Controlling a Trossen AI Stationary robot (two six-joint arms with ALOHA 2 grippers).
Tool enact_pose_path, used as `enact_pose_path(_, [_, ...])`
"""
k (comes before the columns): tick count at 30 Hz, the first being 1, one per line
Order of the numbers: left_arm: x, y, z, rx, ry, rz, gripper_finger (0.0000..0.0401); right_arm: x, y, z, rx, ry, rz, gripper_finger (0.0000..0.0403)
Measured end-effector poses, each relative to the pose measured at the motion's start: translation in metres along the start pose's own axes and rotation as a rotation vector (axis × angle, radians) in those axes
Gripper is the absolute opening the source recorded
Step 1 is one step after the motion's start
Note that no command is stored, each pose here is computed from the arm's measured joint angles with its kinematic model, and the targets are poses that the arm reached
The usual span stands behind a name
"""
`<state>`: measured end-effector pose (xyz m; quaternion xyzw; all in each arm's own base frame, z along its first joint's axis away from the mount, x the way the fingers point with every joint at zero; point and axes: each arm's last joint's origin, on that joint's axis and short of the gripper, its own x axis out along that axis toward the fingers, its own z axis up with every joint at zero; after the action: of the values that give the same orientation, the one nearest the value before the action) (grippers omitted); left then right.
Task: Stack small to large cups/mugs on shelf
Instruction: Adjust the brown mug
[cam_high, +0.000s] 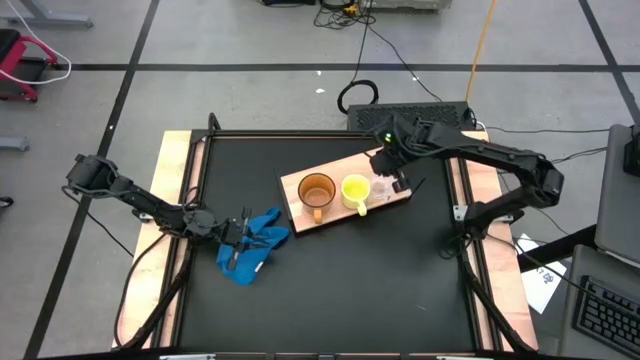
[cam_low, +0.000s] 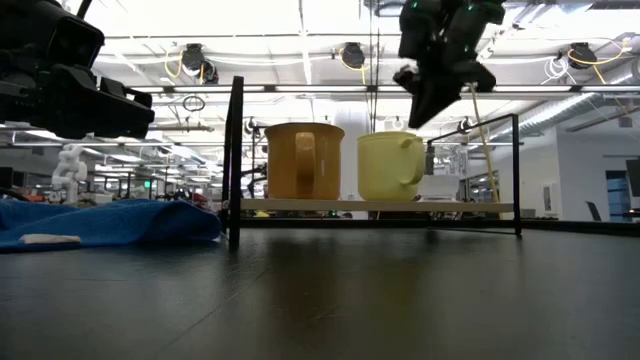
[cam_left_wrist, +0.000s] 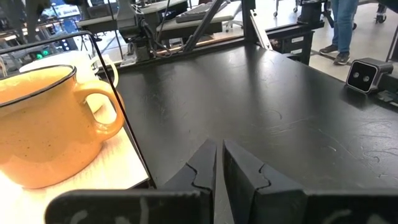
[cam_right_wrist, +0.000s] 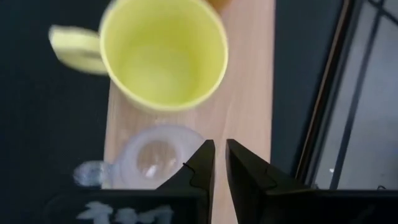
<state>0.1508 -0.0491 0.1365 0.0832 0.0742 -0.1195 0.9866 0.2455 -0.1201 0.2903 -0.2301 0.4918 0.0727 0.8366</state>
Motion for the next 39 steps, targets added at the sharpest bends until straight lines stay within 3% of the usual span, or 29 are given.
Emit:
enact_pose_path(10, [0.0, 0.0, 0.002, -0.002, -0.024, -0.012, 0.0031, -0.042, 0.035, 0.036, 0.029, -0.22, -0.068, 0.0031])
enact_pose_path(15, [0.0, -0.001, 0.005, 0.002, -0.052, -0.043, 0.0031, -0.052, 0.052, 0.056, 0.106, -0.347, -0.032, 0.0031])
enact_pose_path(19, [0.0, -0.001, 0.005, 0.004, -0.056, -0.042, 0.0031, -0.032, 0.063, 0.076, 0.154, -0.387, 0.081, 0.0031])
enact_pose_path(28, [0.0, -0.001, 0.007, -0.043, -0.079, -0.048, 0.0031, 0.057, 0.096, 0.131, 0.232, -0.404, 0.21, 0.0055])
enact_pose_path(34, [-0.001, -0.004, 0.007, -0.041, -0.078, -0.069, 0.0031, 0.08, 0.11, 0.141, 0.307, -0.341, 0.068, 0.0059])
enact_pose_path(39, [-0.001, -0.007, 0.008, -0.039, -0.08, -0.084, 0.0031, 0.087, 0.117, 0.143, 0.269, -0.326, 0.072, 0.0059])
